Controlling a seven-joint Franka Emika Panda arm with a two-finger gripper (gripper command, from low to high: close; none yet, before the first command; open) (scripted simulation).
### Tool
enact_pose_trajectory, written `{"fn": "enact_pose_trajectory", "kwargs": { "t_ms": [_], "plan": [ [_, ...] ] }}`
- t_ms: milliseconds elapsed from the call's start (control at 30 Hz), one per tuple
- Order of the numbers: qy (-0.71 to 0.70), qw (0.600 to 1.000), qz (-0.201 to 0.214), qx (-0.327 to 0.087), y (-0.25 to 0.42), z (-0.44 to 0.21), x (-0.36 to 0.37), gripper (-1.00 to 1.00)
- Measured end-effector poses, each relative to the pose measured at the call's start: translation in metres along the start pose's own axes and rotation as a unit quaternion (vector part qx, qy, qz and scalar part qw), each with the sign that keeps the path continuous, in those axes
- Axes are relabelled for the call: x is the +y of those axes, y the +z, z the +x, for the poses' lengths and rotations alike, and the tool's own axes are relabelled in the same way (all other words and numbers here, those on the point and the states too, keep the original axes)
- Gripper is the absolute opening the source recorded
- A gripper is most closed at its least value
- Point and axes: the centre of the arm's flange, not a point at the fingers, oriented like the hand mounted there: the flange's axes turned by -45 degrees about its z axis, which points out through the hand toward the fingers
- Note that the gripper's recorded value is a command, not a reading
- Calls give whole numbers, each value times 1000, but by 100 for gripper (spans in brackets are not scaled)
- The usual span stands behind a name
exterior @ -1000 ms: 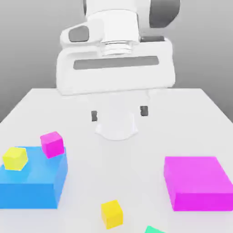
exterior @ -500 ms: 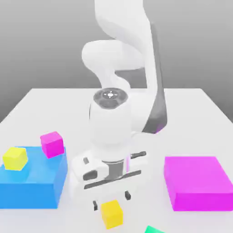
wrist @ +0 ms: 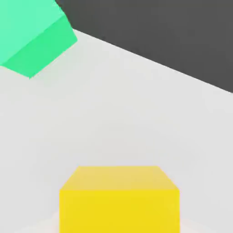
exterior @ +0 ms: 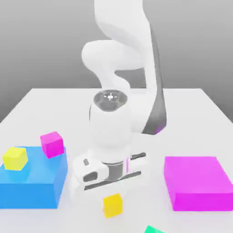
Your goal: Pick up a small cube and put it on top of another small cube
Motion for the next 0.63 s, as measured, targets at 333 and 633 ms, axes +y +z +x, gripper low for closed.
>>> {"fn": "enact_pose_trajectory", "kwargs": {
  "t_ms": [333,633],
  "plan": [
    [-19,1000,-1,0,7,92,-50,-100],
    [-19,1000,-1,0,6,92,-50,100]
  ]
}}
